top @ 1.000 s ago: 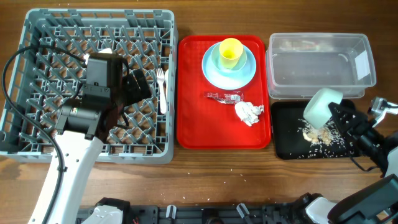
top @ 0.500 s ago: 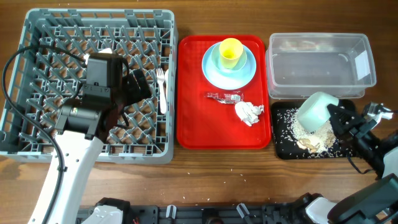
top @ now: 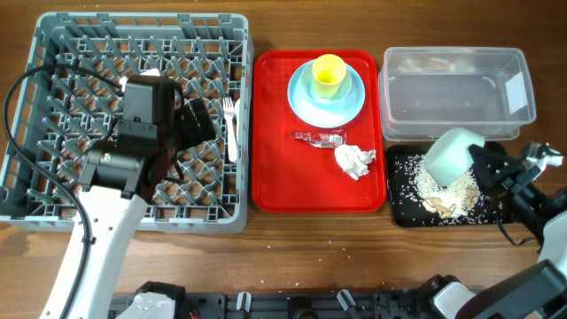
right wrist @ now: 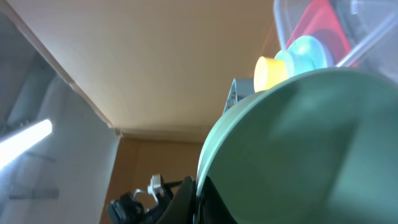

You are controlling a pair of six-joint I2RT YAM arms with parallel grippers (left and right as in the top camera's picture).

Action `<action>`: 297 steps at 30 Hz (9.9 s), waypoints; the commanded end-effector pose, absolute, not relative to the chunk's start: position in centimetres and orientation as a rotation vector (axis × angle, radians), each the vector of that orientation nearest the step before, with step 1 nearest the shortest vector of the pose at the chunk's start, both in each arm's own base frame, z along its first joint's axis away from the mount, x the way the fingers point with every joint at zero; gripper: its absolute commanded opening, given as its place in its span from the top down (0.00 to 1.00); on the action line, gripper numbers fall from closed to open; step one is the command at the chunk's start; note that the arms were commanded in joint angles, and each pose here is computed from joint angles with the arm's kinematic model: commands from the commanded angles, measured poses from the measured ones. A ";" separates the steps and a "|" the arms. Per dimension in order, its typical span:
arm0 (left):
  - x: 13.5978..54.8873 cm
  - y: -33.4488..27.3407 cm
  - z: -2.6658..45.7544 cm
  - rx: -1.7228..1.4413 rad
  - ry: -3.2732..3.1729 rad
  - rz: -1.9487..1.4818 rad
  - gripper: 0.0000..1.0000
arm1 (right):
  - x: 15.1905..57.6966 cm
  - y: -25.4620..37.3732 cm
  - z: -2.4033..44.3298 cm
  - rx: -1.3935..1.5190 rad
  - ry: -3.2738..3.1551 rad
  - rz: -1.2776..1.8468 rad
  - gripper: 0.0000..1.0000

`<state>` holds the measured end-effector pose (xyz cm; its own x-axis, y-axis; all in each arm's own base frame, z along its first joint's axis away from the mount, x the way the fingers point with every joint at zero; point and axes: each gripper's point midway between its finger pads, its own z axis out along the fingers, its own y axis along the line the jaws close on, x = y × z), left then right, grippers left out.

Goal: Sort waste into correct bins and load items into the dishwasher rack
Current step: 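Carry the green bowl over the black tray and tip out the rice, then return the emptied green bowl with the right gripper onto the red tray, then lower the right gripper onto the crumpled white tissue and grasp it, then carry the tissue with the right gripper into the clear plastic bin, release, then push the green bowl leftward across the red tray with the right gripper, then grasp the red snack wrapper beside the blue plate with the right gripper, then carry the red wrapper into the clear plastic bin and release it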

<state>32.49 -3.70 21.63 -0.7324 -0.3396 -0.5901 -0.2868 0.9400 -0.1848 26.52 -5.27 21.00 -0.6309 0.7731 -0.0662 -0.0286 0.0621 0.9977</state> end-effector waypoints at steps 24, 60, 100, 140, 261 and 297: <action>32.6 -3.5 21.7 -0.452 2.434 -0.108 0.00 | 24.4 30.2 12.2 -0.694 2.459 0.272 0.96; 32.6 -3.5 21.7 -0.452 2.434 -0.108 0.00 | 32.7 14.3 9.6 -0.236 2.700 0.211 0.18; 32.6 -3.5 21.7 -0.452 2.434 -0.108 0.00 | 32.3 12.6 3.4 -0.234 2.866 0.201 0.17; 32.6 -3.5 21.7 -0.451 2.434 -0.108 0.00 | 38.6 -7.3 29.3 0.451 2.238 0.000 0.00; 32.6 -3.5 21.7 -0.452 2.434 -0.108 0.00 | 36.4 16.8 3.6 -0.895 2.617 0.291 0.41; 32.6 -3.5 21.7 -0.451 2.434 -0.108 0.00 | 37.6 7.2 17.2 -0.084 2.534 -0.066 0.96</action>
<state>32.49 -3.70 21.63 -0.7324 -0.3396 -0.5901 -0.2868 0.9400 -0.1848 34.70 13.39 12.17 -0.8554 -0.3070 -0.4172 -0.3694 0.9262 0.0759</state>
